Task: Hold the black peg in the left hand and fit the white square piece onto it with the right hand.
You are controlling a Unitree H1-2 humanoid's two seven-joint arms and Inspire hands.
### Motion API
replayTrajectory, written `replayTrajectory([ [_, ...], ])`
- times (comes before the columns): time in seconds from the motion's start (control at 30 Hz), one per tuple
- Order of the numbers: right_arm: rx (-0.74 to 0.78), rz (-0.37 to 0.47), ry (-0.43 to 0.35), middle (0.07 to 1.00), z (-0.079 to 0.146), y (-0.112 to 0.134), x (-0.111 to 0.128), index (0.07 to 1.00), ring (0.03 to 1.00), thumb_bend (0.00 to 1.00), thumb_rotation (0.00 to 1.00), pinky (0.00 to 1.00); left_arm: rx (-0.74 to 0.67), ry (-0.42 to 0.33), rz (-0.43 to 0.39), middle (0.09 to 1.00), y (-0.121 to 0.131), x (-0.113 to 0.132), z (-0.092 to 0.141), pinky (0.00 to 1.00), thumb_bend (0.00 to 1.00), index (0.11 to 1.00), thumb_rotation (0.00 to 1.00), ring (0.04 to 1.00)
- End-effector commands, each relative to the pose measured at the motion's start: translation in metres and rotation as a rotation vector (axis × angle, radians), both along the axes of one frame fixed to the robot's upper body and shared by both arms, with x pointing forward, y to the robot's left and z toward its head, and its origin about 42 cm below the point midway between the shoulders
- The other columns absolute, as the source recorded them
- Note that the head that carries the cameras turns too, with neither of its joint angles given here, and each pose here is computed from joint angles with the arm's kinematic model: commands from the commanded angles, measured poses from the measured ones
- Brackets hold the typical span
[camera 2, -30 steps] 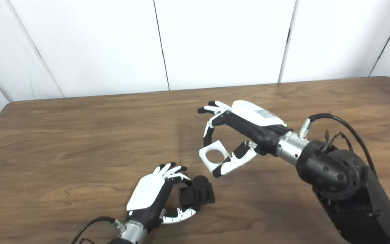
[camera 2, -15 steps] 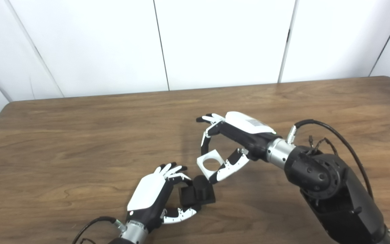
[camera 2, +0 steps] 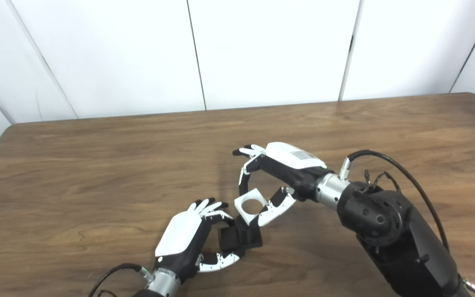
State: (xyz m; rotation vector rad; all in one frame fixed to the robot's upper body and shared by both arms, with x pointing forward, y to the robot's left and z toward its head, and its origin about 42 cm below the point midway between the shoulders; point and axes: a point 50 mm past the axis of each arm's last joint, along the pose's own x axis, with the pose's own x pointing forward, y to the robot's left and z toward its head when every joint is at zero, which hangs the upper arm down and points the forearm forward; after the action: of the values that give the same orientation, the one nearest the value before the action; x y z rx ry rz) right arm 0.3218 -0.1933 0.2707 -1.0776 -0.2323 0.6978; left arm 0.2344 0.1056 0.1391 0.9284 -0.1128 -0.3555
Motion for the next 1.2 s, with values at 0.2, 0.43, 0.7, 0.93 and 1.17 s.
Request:
replayTrajectory([
  [0.2,-0.013,0.034,-0.054,0.952,0.012,0.009,0.005,0.493,1.0,0.52,0.16,0.94,0.017,0.015,-0.016,0.888,-0.006,0.002,-0.002,1.0,0.6,0.611,0.29,0.968],
  [0.43,-0.024,0.043,-0.044,0.955,0.01,0.011,0.003,0.493,1.0,0.52,0.16,0.95,0.016,0.018,-0.013,0.894,-0.004,0.004,-0.003,1.0,0.6,0.614,0.31,0.977],
  [0.7,-0.026,0.042,-0.037,0.955,0.007,0.01,0.002,0.493,1.0,0.52,0.16,0.96,0.014,0.009,-0.005,0.88,-0.007,0.005,-0.002,1.0,0.62,0.603,0.27,0.966],
  [0.93,-0.034,0.048,-0.029,0.952,0.003,0.012,0.002,0.493,1.0,0.52,0.16,0.95,0.011,0.013,-0.012,0.891,-0.007,0.005,-0.001,1.0,0.6,0.611,0.31,0.977],
  [1.17,-0.036,0.04,-0.017,0.956,0.0,0.011,0.003,0.494,1.0,0.52,0.16,0.95,0.005,0.009,-0.009,0.884,-0.008,0.005,0.0,1.0,0.61,0.61,0.27,0.97],
])
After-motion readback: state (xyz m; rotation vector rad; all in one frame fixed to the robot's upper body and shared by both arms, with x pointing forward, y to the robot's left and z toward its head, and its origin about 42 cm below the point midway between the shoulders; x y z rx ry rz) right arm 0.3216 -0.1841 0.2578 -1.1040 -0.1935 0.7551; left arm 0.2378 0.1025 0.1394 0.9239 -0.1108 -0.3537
